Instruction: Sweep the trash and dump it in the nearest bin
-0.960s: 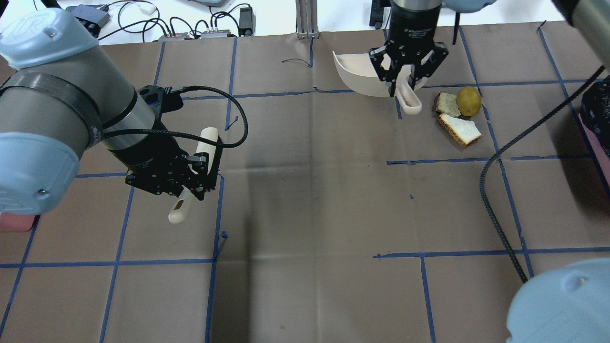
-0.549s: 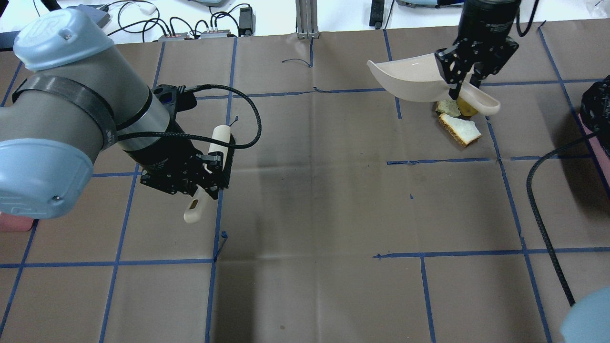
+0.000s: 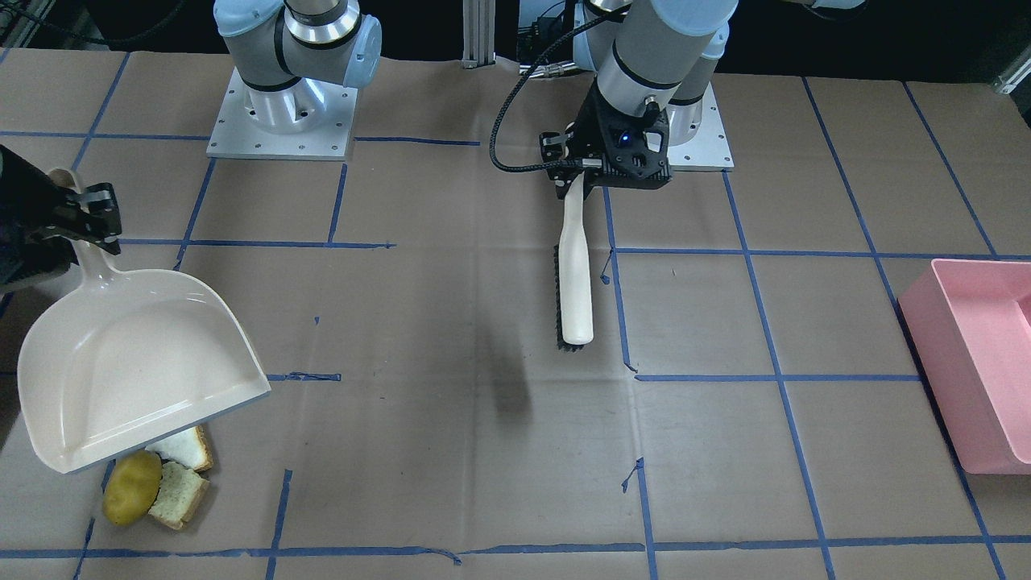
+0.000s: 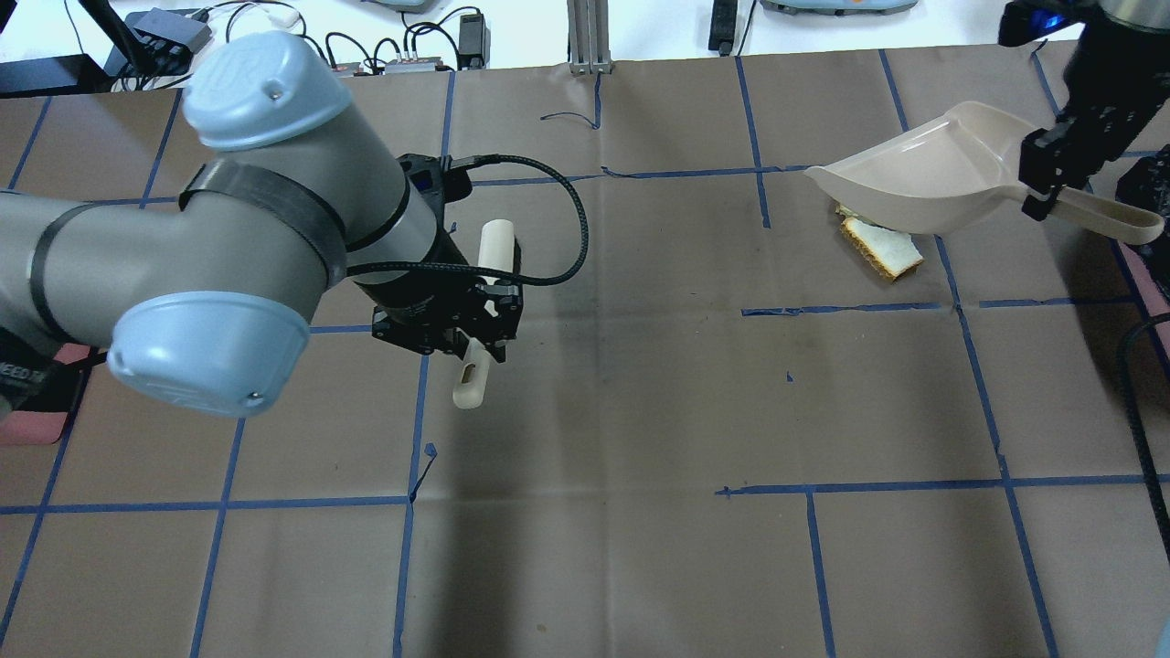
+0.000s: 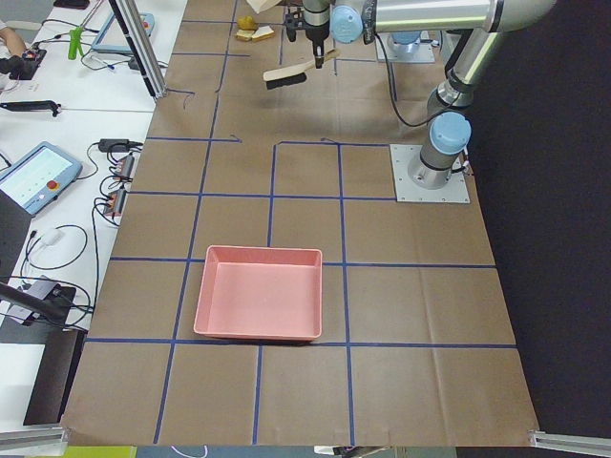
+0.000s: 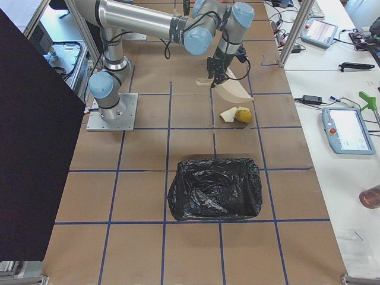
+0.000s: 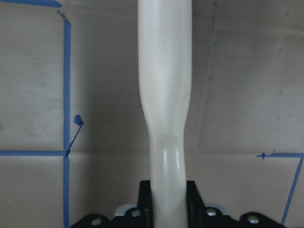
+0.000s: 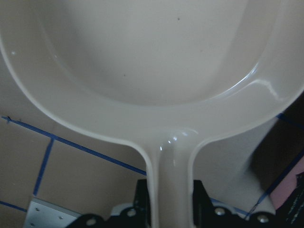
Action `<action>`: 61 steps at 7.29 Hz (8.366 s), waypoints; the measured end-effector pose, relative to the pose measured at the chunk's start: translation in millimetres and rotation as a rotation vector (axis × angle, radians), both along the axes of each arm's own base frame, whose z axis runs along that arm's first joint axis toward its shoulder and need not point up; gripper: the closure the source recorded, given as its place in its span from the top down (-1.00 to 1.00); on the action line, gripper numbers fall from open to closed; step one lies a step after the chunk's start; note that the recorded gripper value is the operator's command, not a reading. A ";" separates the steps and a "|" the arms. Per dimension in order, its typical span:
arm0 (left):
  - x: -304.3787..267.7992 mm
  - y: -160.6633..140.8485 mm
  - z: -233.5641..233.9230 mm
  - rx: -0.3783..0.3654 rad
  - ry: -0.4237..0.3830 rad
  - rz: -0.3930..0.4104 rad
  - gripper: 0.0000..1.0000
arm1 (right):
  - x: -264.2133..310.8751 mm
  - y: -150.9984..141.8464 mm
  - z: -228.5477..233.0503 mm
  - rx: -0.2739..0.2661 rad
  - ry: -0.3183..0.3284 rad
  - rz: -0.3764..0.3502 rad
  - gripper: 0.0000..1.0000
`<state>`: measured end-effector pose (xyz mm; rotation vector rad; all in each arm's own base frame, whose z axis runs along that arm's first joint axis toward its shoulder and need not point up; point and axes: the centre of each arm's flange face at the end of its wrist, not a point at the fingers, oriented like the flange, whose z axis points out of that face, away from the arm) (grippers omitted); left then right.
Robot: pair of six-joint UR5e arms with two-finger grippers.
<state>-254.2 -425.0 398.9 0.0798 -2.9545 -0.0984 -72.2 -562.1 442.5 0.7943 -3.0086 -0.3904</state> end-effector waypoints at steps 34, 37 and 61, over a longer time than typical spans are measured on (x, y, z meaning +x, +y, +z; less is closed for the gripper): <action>-452.4 -112.9 -162.5 -0.157 -0.279 -0.164 -1.00 | -171.8 -97.1 -187.5 -0.125 0.047 1.087 -1.00; -475.7 -101.7 -167.6 -0.150 -0.174 -0.173 -1.00 | -171.8 -97.0 -187.9 -0.123 0.047 1.087 -1.00; -538.3 -49.4 -173.7 0.021 0.083 0.138 -1.00 | -161.9 -98.2 -190.1 -0.122 0.020 1.097 -1.00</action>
